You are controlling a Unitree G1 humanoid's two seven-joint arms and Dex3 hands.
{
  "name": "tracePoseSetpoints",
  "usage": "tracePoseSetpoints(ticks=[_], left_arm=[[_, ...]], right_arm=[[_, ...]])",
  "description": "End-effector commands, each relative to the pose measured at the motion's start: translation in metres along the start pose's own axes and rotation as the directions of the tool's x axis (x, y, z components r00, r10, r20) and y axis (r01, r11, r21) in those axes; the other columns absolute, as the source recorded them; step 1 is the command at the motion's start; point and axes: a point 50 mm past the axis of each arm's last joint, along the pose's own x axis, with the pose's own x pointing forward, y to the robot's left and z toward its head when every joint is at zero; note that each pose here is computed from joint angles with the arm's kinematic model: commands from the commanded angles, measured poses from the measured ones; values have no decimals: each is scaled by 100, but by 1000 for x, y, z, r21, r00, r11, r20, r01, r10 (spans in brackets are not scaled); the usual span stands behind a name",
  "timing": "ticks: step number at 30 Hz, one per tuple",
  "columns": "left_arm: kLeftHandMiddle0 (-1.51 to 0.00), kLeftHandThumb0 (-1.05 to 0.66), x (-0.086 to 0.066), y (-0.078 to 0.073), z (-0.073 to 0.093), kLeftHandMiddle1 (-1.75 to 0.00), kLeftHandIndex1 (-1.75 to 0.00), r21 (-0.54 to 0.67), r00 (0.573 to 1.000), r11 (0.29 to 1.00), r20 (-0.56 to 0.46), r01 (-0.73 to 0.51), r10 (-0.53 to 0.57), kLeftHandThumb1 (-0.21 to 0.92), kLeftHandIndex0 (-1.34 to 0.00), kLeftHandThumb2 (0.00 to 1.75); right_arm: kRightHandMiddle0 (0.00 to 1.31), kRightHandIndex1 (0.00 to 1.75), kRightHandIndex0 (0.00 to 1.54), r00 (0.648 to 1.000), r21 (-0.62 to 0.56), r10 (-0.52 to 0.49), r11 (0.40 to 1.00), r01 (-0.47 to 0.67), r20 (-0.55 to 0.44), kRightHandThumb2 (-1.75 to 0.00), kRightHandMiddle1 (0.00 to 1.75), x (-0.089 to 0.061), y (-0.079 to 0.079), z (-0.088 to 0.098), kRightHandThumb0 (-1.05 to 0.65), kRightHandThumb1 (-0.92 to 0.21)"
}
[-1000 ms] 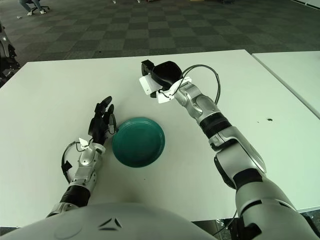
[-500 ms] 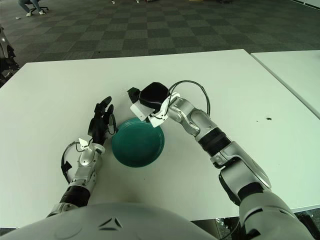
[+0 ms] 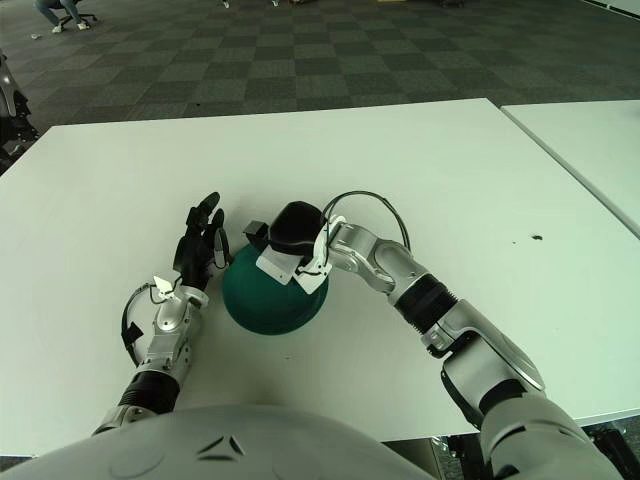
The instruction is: Put the charger into the plate.
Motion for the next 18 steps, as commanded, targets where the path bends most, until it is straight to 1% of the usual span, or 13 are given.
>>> tracePoseSetpoints(ticks=[1,5,8,13,16,18], left_arm=[[-11,-96,-59,6,-58,-1,-77,-37,949,991,-294,-127,111,92,0,94],[-15,-96,-61,3,-55,-2,-86,-30,953,992,-283,-121,108,92,-1,96],[-20,-95,-61,0,-49,-3,-83,2,960,995,-263,-98,95,92,0,98],[-23,-92,-59,-4,-44,-3,-62,50,963,997,-257,-65,75,92,0,105],[-23,-90,-58,-6,-41,-2,-54,65,965,996,-252,-57,72,92,0,107],[-23,-89,-58,-7,-40,-2,-51,70,966,996,-250,-54,70,92,0,108]], right_arm=[[55,175,105,999,-46,25,999,-23,40,-100,163,-1,1,6,-42,-50],[54,175,103,996,-62,59,997,-55,63,-100,164,-1,5,10,-42,-51],[53,175,102,993,-79,87,994,-81,77,-100,165,-2,9,15,-42,-51],[51,175,101,990,-77,112,991,-106,87,-99,166,-3,13,20,-42,-52],[50,175,101,987,-71,123,991,-117,99,-97,166,-4,17,22,-41,-54],[49,175,101,986,-64,131,990,-125,102,-95,165,-4,20,23,-41,-55]])
